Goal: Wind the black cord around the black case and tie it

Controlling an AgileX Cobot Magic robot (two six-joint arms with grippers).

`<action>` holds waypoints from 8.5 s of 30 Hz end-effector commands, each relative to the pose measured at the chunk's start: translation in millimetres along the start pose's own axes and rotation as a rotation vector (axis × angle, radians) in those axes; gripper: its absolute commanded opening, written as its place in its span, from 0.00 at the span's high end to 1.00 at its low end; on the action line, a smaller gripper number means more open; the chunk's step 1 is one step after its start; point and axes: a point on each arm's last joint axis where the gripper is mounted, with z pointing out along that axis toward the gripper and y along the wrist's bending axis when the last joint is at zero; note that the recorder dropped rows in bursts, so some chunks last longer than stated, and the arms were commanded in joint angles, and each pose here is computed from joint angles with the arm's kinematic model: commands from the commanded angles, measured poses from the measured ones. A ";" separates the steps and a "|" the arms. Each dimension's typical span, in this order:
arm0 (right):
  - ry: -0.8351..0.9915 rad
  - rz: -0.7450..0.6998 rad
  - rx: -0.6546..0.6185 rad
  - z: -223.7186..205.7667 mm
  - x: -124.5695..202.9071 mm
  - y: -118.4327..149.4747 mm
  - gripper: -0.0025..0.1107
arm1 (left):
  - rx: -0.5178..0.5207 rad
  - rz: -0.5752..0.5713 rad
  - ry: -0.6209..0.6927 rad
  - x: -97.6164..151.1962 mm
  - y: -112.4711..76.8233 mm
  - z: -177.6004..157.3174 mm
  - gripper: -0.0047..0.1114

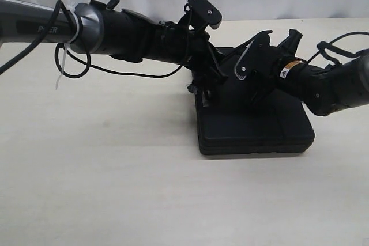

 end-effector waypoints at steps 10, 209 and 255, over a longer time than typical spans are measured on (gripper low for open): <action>0.014 0.151 -0.003 -26.4 -20.5 -23.9 0.94 | 0.128 0.119 -0.051 -6.1 -11.7 -1.3 0.96; 0.484 0.799 -0.119 -58.6 57.7 -55.8 0.94 | 0.057 0.366 -0.044 -27.1 -18.4 29.6 0.80; 0.485 0.808 -0.119 -58.6 57.6 -55.6 0.94 | 0.033 0.479 -0.025 -7.2 -16.5 46.7 0.71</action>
